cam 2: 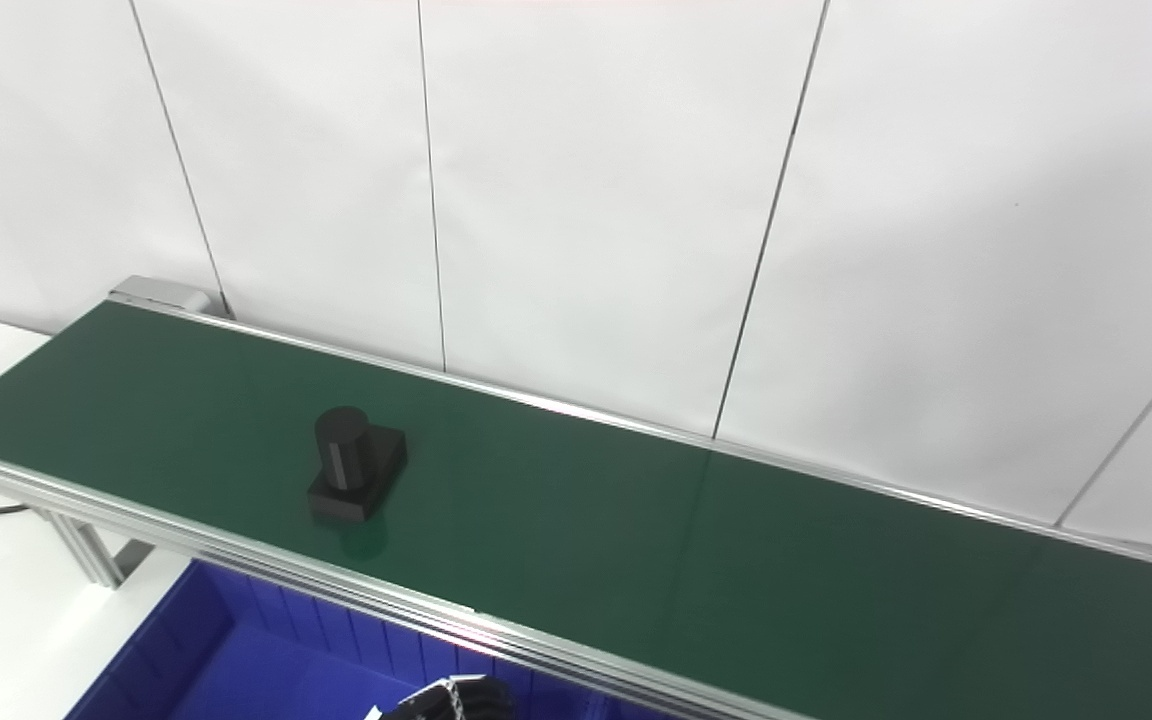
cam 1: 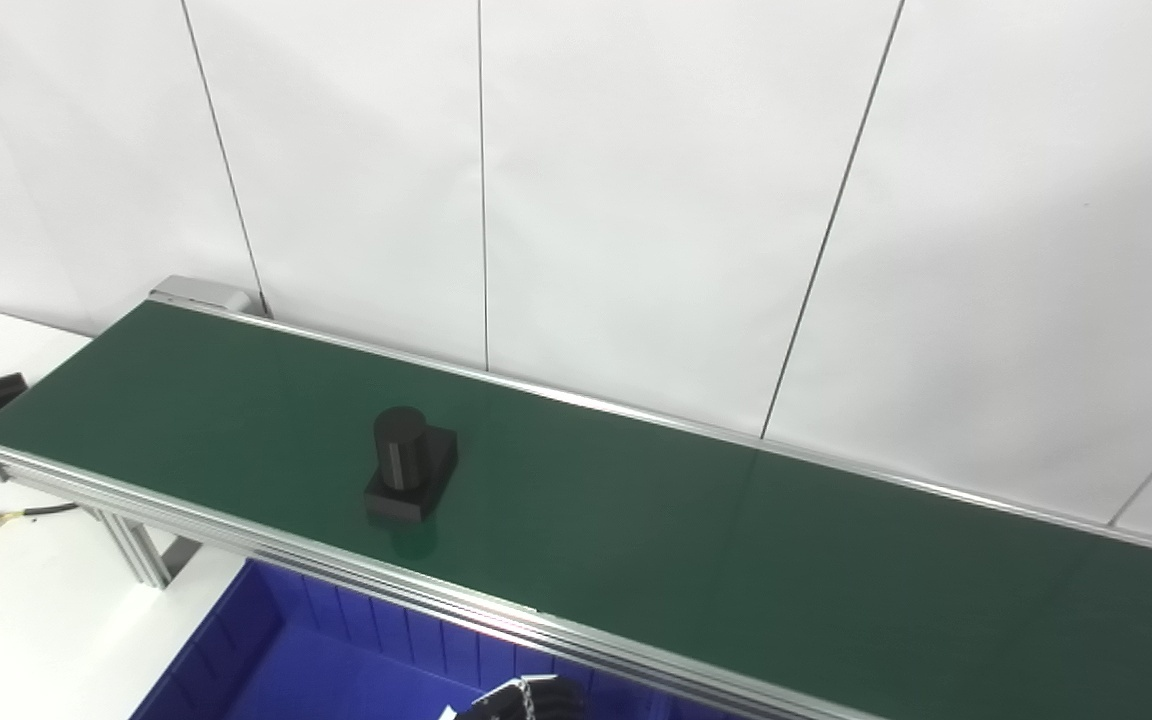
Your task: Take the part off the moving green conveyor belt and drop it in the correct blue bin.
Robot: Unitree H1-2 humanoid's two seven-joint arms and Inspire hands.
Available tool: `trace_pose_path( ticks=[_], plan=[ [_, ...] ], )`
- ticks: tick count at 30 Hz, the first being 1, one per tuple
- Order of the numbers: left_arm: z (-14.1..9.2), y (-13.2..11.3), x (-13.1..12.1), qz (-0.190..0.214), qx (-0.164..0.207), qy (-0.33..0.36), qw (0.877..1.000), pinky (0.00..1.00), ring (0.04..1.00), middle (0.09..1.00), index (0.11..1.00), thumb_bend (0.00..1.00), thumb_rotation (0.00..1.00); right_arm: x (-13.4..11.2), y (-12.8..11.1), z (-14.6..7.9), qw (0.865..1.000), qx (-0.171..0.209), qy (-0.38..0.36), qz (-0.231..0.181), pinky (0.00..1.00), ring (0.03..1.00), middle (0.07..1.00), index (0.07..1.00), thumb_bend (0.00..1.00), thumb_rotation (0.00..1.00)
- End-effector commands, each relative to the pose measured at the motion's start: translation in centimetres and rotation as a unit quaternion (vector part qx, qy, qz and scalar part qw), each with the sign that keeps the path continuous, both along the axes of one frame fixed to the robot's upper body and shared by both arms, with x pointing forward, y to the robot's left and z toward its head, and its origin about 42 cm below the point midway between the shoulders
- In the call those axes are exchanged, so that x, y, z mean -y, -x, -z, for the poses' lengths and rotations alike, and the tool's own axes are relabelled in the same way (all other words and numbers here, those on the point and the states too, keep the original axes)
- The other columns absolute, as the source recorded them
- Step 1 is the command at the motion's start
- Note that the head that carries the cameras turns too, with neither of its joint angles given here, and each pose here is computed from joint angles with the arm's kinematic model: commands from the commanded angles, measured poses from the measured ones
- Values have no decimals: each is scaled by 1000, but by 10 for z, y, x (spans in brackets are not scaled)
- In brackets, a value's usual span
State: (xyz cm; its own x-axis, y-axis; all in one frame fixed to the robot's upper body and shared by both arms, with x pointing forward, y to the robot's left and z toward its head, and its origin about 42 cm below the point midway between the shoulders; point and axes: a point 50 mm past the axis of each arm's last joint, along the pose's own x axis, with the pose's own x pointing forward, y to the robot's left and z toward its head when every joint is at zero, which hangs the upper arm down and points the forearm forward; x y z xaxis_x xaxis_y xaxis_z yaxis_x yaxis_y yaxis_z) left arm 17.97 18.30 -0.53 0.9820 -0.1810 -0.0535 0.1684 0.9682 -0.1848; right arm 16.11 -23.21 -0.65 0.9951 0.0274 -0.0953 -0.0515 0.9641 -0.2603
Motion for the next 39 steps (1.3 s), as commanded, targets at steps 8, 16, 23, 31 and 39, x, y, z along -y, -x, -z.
trace_pose_path(
  ticks=[8, 16, 23, 31, 39],
  plan=[
    [-13, -10, -8, 16, 45, -11, 999, 787, 721, 722, 712, 717, 0, -11, -7, -14, 999, 48, -21, 0, 675, 782, 823, 807, 648, 0],
    [-11, -8, -15, 8, 42, -9, 999, 805, 726, 724, 710, 690, 0, -12, -3, -16, 999, 52, -14, 1, 665, 773, 813, 803, 669, 0],
    [-11, -5, -20, 5, 41, 0, 999, 844, 751, 742, 736, 633, 0, -17, -2, -18, 998, 56, -20, 6, 661, 761, 800, 791, 688, 0],
    [-11, -5, -23, 4, 40, 14, 999, 874, 781, 762, 752, 565, 0, -20, -2, -21, 998, 61, -22, 3, 650, 748, 784, 785, 701, 0],
    [-14, -9, -27, 9, 47, 11, 999, 884, 786, 772, 771, 538, 0, -22, -2, -22, 998, 66, -20, 2, 659, 752, 792, 787, 691, 0]
  ],
)
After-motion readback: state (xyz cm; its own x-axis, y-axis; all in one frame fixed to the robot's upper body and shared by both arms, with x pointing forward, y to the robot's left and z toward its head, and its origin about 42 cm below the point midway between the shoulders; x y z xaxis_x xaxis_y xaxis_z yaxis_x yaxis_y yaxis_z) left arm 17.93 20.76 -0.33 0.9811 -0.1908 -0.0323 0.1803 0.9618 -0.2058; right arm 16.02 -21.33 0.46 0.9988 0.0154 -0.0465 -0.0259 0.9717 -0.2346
